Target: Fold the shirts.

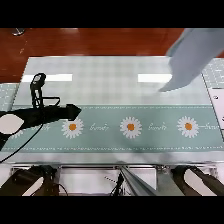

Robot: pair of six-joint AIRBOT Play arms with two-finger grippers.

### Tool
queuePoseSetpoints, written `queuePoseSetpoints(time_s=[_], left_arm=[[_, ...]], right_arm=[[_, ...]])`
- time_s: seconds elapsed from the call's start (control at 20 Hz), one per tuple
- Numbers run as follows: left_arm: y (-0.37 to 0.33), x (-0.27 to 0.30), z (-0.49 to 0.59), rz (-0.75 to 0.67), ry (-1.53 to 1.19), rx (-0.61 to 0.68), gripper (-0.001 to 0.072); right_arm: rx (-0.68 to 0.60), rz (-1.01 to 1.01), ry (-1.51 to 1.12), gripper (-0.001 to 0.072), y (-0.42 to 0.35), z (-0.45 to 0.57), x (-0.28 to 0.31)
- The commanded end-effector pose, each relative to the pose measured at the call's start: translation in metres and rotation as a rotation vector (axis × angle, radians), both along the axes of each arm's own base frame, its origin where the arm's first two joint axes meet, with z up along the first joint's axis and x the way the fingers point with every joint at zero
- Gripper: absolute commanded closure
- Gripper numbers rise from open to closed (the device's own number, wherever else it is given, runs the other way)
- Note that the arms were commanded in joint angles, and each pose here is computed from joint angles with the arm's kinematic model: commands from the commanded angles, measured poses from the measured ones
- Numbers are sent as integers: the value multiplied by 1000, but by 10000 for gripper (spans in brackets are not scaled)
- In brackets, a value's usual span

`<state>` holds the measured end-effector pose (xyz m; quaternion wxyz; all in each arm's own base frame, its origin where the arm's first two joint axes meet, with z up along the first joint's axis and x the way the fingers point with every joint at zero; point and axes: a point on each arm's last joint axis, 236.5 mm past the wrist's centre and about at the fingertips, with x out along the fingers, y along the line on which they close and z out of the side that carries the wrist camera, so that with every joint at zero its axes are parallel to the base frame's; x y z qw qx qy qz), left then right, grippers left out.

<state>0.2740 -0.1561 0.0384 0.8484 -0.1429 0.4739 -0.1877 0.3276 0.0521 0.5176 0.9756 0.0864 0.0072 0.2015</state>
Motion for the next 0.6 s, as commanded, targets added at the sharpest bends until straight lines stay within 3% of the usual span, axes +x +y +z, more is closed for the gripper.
queuePoseSetpoints(time_s=[0.0, 0.2, 0.35, 0.45, 0.55], left_arm=[[-3, 4, -3, 1, 1, -2, 3], [-3, 4, -8, 1, 14, 3, 3], [-1, 5, -9, -4, 10, 17, 3], [28, 14, -17, -23, -46, 175, 3], [62, 18, -22, 61, -15, 241, 3]], right_arm=[[-23, 203, 198, 684, 44, -56, -2], [-144, 423, 530, 684, 135, -194, 7], [-228, 465, 696, 684, 201, -299, 6], [-216, 465, 852, 684, 232, -369, 1], [-207, 499, 986, 684, 263, -429, -12]])
